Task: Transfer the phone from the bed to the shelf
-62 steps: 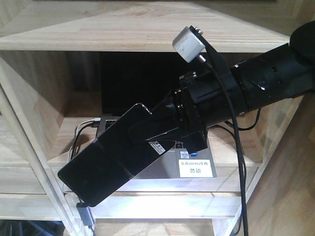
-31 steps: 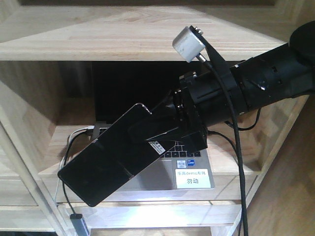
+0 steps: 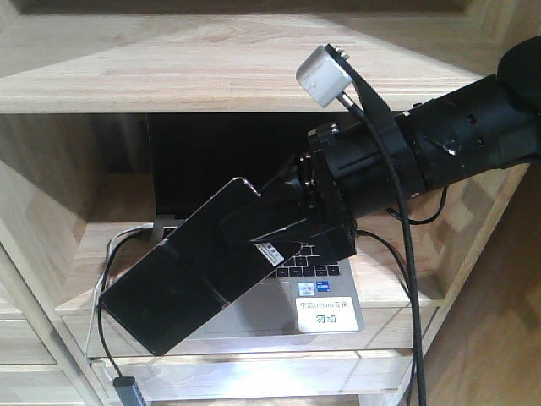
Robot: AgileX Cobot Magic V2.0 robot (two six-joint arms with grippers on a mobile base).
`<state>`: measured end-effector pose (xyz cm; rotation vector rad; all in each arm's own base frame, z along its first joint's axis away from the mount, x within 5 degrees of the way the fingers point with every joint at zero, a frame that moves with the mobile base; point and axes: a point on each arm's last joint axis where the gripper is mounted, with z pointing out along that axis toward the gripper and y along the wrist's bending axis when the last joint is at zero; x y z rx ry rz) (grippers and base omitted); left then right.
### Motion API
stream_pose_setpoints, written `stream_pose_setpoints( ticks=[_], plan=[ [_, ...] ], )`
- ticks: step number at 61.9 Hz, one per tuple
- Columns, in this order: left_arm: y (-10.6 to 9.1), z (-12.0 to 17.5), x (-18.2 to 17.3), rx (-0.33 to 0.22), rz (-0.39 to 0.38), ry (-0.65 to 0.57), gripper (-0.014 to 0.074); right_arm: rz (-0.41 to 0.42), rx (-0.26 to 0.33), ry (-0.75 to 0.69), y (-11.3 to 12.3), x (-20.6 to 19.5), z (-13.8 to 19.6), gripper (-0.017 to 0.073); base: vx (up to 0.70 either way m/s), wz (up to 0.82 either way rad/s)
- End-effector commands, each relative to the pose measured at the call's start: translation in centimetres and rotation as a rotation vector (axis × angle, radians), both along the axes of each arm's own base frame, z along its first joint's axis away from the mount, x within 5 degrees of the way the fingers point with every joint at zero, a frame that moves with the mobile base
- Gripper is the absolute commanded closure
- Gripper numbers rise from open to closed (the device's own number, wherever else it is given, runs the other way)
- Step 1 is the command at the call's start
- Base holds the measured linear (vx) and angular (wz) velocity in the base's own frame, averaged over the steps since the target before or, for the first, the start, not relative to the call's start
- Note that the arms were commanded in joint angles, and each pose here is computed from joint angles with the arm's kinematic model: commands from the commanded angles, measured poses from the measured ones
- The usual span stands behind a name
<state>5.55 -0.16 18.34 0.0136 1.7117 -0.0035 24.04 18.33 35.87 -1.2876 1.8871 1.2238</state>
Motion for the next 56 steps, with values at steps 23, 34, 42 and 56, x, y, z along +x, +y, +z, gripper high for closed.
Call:
stream_pose_setpoints(
  ticks=[23,34,42,56],
  plan=[
    [0.06,0.69,0.03,-0.009,0.006,-0.08,0.0593,0.06,0.102,-0.011,-0.17,-1.49,2.57,0.0564,0.0,0.0],
    [0.06,0.69,0.03,-0.009,0.006,-0.08,0.0593,0.06,0.106,-0.01,-0.16,-1.49,2.61,0.0564,0.0,0.0],
    [0.06,0.69,0.03,-0.009,0.006,-0.08,0.0593,0.06,0.109,-0.008,-0.15,-1.49,2.63,0.0564,0.0,0.0],
    [0.06,0.69,0.03,-0.009,0.006,-0.08,0.0593,0.059,0.121,-0.004,-0.11,-1.5,2.74,0.0564,0.0,0.0]
  ],
)
